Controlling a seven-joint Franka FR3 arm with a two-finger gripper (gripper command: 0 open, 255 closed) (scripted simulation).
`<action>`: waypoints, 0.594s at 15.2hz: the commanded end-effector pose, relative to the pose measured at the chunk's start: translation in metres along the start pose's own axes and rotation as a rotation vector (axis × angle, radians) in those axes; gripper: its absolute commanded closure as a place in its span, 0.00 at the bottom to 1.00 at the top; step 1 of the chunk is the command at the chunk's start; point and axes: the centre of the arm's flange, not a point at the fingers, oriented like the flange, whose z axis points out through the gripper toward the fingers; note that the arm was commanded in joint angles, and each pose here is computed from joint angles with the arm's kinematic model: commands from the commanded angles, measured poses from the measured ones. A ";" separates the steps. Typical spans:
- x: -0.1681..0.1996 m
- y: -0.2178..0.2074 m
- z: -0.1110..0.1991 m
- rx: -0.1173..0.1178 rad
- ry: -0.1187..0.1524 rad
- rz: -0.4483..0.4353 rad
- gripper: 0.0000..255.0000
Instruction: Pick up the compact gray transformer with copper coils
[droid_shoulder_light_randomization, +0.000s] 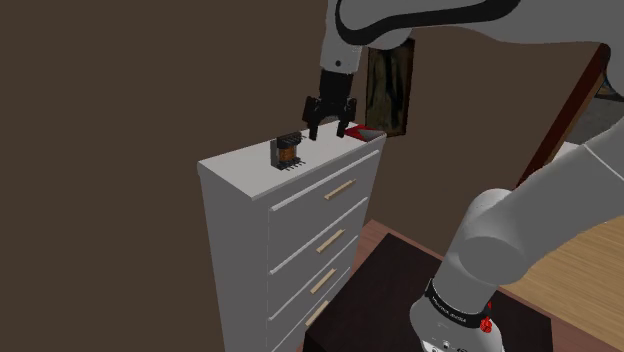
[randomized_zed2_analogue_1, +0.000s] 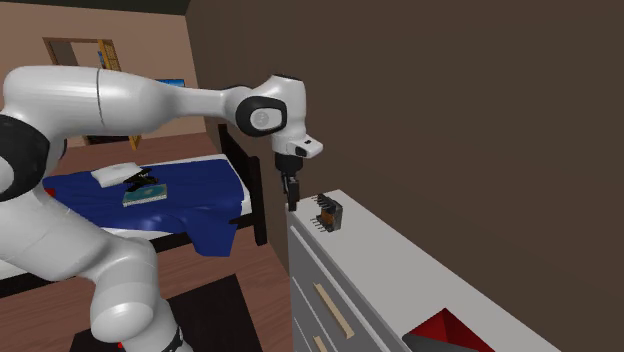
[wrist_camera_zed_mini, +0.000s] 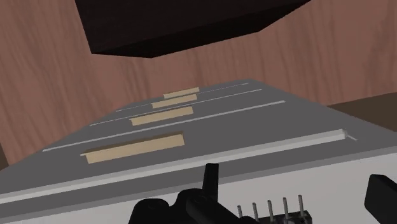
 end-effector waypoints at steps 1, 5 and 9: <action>0.023 -0.012 0.006 0.019 -0.009 0.045 0.00; 0.071 -0.032 0.015 0.055 -0.026 0.132 0.00; 0.088 -0.038 0.028 0.068 -0.032 0.162 0.00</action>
